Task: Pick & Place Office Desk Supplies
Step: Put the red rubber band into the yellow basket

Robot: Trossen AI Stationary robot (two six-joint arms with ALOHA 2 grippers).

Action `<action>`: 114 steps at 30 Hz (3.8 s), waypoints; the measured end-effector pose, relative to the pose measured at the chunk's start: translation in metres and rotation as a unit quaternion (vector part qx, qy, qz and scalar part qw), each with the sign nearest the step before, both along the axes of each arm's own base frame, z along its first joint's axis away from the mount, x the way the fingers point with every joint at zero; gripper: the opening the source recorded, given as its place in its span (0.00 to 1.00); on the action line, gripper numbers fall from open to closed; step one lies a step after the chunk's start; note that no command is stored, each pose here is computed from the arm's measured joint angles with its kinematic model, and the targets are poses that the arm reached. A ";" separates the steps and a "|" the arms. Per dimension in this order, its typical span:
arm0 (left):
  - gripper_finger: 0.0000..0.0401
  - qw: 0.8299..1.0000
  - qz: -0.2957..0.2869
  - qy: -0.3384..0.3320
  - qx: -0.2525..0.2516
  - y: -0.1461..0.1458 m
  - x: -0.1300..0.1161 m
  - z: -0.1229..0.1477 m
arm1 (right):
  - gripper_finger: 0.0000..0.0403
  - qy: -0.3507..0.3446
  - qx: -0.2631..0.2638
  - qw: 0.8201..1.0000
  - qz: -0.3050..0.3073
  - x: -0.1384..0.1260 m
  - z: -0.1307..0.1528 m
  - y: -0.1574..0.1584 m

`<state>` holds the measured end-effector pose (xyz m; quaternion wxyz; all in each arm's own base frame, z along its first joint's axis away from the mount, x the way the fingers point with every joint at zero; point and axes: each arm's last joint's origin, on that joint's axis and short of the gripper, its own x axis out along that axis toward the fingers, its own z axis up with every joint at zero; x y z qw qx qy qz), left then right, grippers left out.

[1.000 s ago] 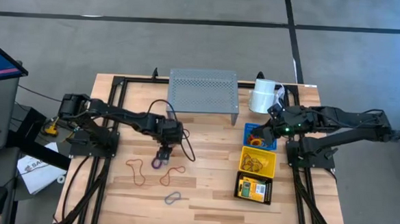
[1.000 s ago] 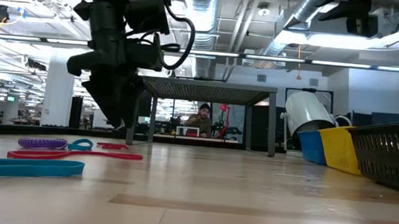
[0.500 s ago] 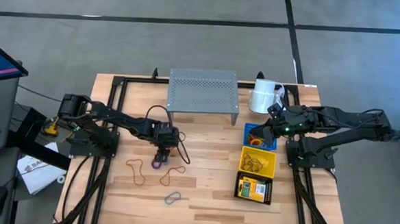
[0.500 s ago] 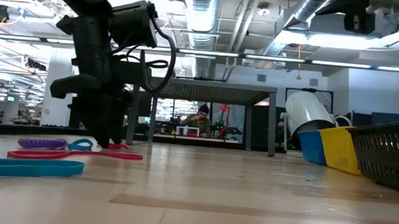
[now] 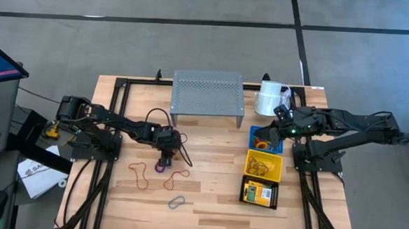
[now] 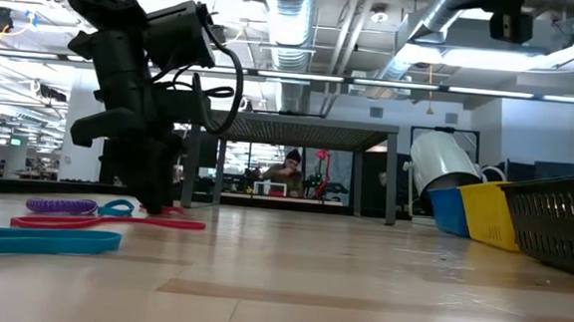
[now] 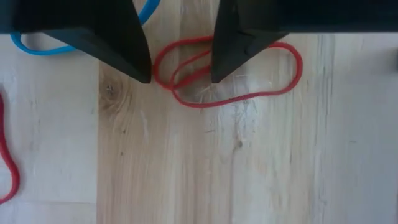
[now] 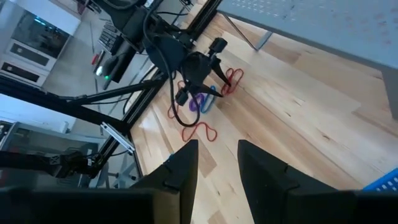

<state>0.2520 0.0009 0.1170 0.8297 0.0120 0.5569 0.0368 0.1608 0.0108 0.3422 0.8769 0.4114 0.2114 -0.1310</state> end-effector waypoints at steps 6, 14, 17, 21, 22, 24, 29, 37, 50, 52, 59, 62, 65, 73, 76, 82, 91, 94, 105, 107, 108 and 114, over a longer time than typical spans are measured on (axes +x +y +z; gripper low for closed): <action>0.19 1.000 0.010 0.001 -0.002 0.000 0.000 -0.001 | 0.27 -0.012 0.001 1.000 0.000 0.001 0.002 0.000; 0.01 0.997 0.076 -0.008 -0.025 0.000 0.000 -0.001 | 0.27 -0.022 0.003 1.000 0.002 0.002 0.004 0.000; 0.00 0.994 0.099 -0.030 -0.040 0.000 0.000 0.006 | 0.27 -0.022 0.003 1.000 0.002 0.002 0.004 0.000; 0.00 0.989 0.110 -0.062 -0.074 -0.002 -0.005 0.023 | 0.27 -0.022 0.003 1.000 0.007 0.002 0.004 0.002; 0.00 0.987 0.113 -0.081 -0.081 -0.003 -0.005 0.030 | 0.27 -0.022 0.003 1.000 0.008 0.002 0.004 0.002; 0.00 0.983 0.118 -0.110 -0.090 -0.003 -0.007 0.043 | 0.27 -0.022 0.003 1.000 0.011 0.002 0.004 0.003; 0.00 0.961 0.120 -0.203 -0.147 -0.009 -0.009 0.075 | 0.27 -0.050 -0.012 0.998 0.035 0.007 0.008 0.009; 0.00 0.877 0.104 -0.408 -0.231 -0.014 -0.009 0.133 | 0.28 -0.172 -0.104 0.972 0.121 0.049 0.020 0.032; 0.00 0.759 0.072 -0.566 -0.314 -0.015 -0.012 0.178 | 0.52 -0.256 -0.094 0.956 0.106 0.126 -0.006 0.047; 0.00 0.750 0.073 -0.574 -0.322 -0.015 -0.011 0.180 | 0.54 -0.276 -0.078 0.954 0.090 0.136 -0.009 0.043; 0.00 0.726 0.068 -0.599 -0.331 -0.015 -0.012 0.187 | 0.54 -0.298 -0.061 0.951 0.063 0.159 -0.024 0.034; 0.00 0.723 0.068 -0.603 -0.331 -0.015 -0.013 0.188 | 0.53 -0.312 -0.059 0.946 0.061 0.164 -0.027 0.034; 0.00 0.718 0.072 -0.609 -0.329 -0.015 -0.013 0.189 | 0.52 -0.313 -0.058 0.946 0.061 0.169 -0.033 0.035; 0.00 0.710 0.095 -0.606 -0.346 -0.014 -0.010 0.187 | 0.50 -0.325 -0.041 0.943 0.056 0.176 -0.038 0.036; 0.00 0.704 0.102 -0.604 -0.360 -0.015 -0.004 0.186 | 0.49 -0.330 -0.042 0.942 0.052 0.176 -0.037 0.034; 0.00 0.710 0.090 -0.594 -0.369 -0.017 0.015 0.191 | 0.48 -0.332 -0.042 0.941 0.049 0.176 -0.036 0.032; 0.00 0.710 0.073 -0.592 -0.376 -0.018 0.031 0.200 | 0.48 -0.330 -0.041 0.942 0.053 0.176 -0.037 0.035; 0.00 0.711 0.074 -0.590 -0.376 -0.018 0.033 0.200 | 0.45 -0.329 -0.039 0.942 0.053 0.176 -0.037 0.035; 0.00 0.703 0.065 -0.598 -0.380 -0.019 0.031 0.205 | 0.02 -0.330 -0.038 0.942 0.053 0.175 -0.037 0.037; 0.01 0.702 0.065 -0.599 -0.381 -0.019 0.031 0.205 | 0.01 -0.335 -0.032 0.940 0.052 0.175 -0.035 0.036; 0.01 0.702 0.066 -0.598 -0.381 -0.019 0.031 0.205 | 0.01 -0.336 -0.031 0.940 0.052 0.175 -0.035 0.037; 0.06 0.698 0.064 -0.602 -0.382 -0.019 0.031 0.206 | 0.00 -0.339 -0.029 0.939 0.054 0.172 -0.031 0.036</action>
